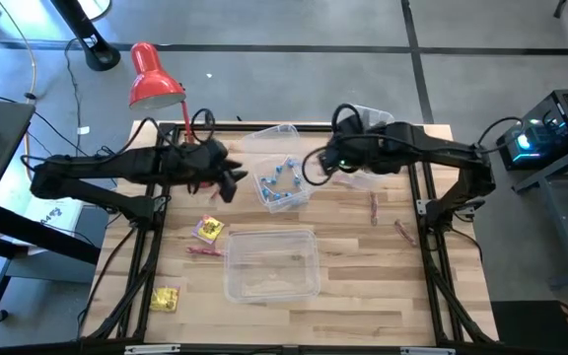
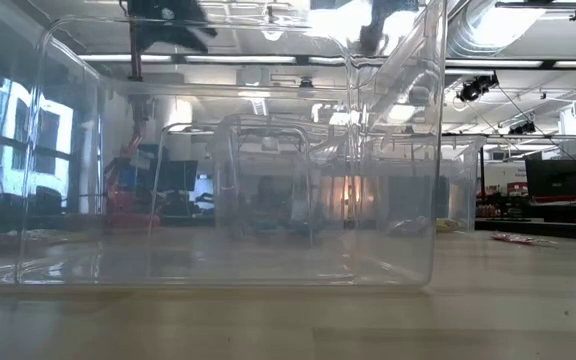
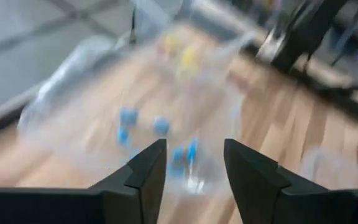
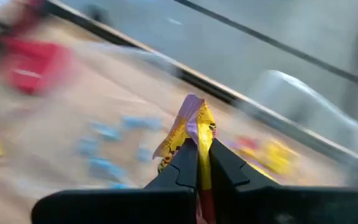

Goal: Sort candy
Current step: Put the yellow candy into the top right transparent bin

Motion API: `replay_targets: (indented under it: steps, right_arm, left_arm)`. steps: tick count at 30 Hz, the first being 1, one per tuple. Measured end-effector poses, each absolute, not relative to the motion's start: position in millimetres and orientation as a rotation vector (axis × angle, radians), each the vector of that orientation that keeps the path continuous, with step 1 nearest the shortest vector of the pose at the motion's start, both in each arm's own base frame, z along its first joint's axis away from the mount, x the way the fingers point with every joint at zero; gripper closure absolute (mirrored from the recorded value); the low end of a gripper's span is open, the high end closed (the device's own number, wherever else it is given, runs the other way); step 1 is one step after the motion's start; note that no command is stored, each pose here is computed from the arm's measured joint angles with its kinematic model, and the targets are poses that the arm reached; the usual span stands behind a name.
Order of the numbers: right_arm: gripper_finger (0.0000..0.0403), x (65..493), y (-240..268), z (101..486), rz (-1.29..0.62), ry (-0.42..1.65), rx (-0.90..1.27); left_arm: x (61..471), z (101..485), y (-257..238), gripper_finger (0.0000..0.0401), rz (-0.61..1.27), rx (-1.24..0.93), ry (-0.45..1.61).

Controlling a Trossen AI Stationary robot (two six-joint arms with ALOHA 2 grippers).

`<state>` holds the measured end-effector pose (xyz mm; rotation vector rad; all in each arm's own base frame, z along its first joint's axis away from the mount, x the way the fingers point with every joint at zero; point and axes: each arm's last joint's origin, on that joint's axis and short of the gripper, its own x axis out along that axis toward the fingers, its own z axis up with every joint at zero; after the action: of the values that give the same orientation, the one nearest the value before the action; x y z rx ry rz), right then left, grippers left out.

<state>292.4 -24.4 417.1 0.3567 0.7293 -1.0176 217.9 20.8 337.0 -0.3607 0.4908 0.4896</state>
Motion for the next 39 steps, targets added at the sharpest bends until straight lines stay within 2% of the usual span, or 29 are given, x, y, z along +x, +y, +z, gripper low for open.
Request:
replay_targets:
  steps: [4, 10, 14, 22, 26, 32, 39]
  right_arm:
    - [0.0400, 285, -36, 406, -1.170, 0.794, 0.317]
    - [0.0393, 281, -76, 384, -1.290, 0.880, 0.313]
    - [0.0373, 277, -103, 365, -1.372, 0.934, 0.340]
    - [0.0287, 282, -123, 354, -1.285, 0.955, 0.364]
    - [0.0259, 280, -125, 353, -1.311, 0.959, 0.363]
    - [0.0251, 283, -112, 352, -1.255, 0.996, 0.378]
    - [0.0251, 291, -94, 352, -1.194, 0.983, 0.360]
  left_arm:
    - [203, 317, 16, 0.0228, 0.509, -0.408, 0.615]
    - [192, 284, 3, 0.0211, 0.448, -0.537, 0.655]
    - [187, 271, -10, 0.0207, 0.398, -0.608, 0.654]
    - [178, 272, -27, 0.0207, 0.332, -0.598, 0.647]
    - [173, 266, -32, 0.0207, 0.348, -0.584, 0.727]
    - [164, 249, -40, 0.0207, 0.427, -0.585, 0.920]
    - [167, 220, -46, 0.0207, 0.660, -0.578, 1.143]
